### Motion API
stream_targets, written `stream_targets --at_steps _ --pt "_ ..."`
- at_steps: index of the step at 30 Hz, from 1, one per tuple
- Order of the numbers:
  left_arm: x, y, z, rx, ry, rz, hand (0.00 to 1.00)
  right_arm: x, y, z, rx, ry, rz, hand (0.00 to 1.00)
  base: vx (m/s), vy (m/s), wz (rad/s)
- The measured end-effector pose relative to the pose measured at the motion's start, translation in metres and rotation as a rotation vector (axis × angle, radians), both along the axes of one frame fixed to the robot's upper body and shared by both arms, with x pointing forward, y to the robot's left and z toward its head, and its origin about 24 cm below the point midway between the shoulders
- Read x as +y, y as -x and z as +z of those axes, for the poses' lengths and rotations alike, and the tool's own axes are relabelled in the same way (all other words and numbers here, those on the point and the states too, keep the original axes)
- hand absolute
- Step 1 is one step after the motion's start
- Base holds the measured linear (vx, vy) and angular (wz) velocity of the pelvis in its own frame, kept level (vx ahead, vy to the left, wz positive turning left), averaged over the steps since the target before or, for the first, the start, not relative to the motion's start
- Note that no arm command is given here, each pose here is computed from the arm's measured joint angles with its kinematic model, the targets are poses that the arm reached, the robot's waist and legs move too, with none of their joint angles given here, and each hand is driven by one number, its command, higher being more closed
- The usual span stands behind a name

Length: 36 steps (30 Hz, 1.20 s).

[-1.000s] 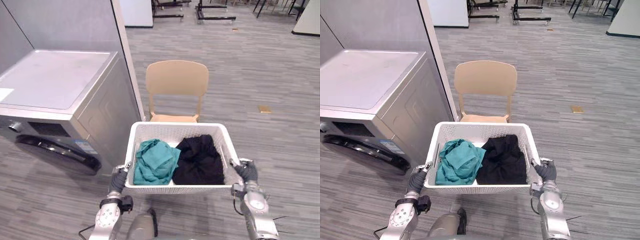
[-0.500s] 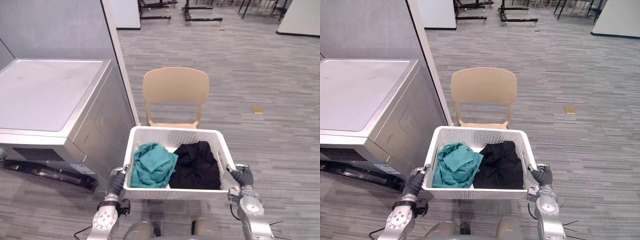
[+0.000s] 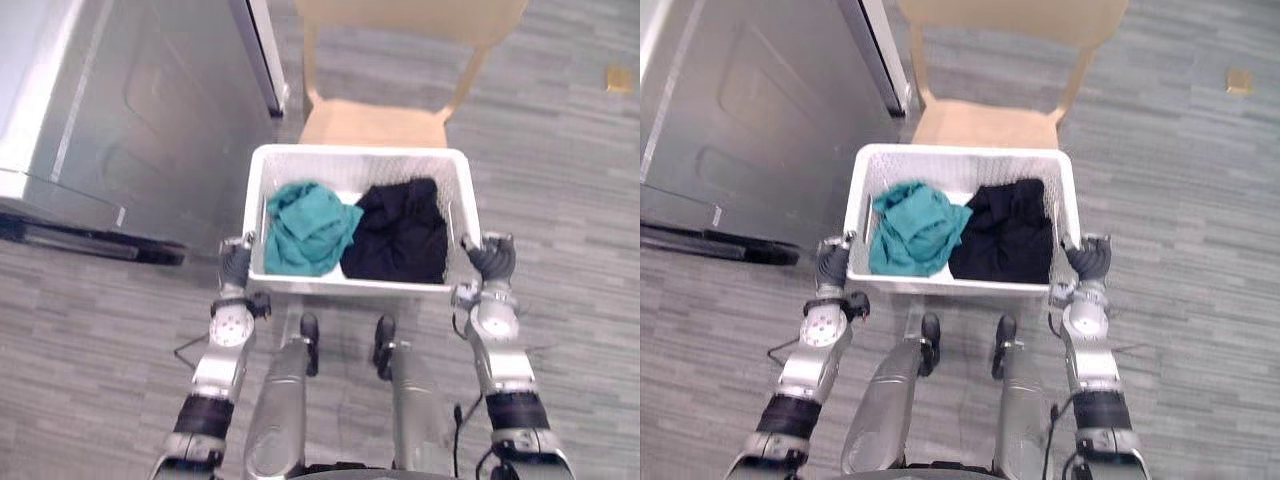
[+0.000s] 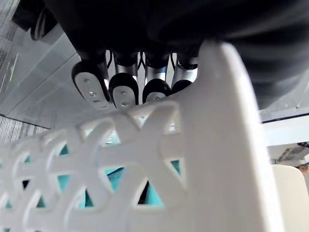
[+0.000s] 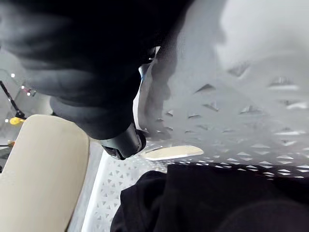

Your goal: Pick up the laundry basket with both hands and put the clothes into the washing machine.

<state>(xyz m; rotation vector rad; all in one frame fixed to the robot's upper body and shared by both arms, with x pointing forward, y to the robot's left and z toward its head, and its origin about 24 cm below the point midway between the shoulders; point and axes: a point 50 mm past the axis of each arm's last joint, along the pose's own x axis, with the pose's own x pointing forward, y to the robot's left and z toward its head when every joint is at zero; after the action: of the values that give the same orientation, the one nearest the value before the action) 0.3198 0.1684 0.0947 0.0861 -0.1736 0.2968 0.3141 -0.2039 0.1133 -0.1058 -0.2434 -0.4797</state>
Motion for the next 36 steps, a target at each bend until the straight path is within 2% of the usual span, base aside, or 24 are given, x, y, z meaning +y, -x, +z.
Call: stream_targets --at_steps 4,8,14,19,22,28,36 --pt "0.005 -0.028 0.043 -0.107 0.008 0.062 0.0 0.01 -0.014 0.034 -0.118 -0.028 -0.015 0.0 -0.15 -0.051 -0.09" --pt "0.005 -0.034 0.064 -0.169 0.002 0.072 0.0 0.011 -0.016 0.041 -0.143 -0.042 -0.022 0.0 0.0 -0.027 -0.05" --pt "0.006 -0.034 0.064 -0.17 0.013 0.072 0.0 0.012 -0.012 0.05 -0.199 -0.097 -0.035 0.0 0.09 -0.005 -0.05" --pt "-0.009 -0.031 0.06 -0.178 0.083 0.047 0.0 0.022 -0.004 0.062 -0.288 -0.109 0.016 0.0 0.06 -0.001 0.02" --pt "-0.004 -0.021 0.051 -0.186 0.124 0.059 0.0 0.015 0.005 0.057 -0.301 -0.119 0.013 0.0 0.02 -0.001 0.03" --pt "0.036 0.02 -0.009 -0.074 0.263 0.171 0.0 -0.005 0.038 0.016 -0.216 -0.145 0.011 0.0 -0.01 -0.012 0.01" --pt "0.035 0.066 -0.053 0.042 0.311 0.171 0.0 -0.024 0.075 -0.033 -0.036 -0.131 -0.021 0.0 0.02 -0.033 0.07"
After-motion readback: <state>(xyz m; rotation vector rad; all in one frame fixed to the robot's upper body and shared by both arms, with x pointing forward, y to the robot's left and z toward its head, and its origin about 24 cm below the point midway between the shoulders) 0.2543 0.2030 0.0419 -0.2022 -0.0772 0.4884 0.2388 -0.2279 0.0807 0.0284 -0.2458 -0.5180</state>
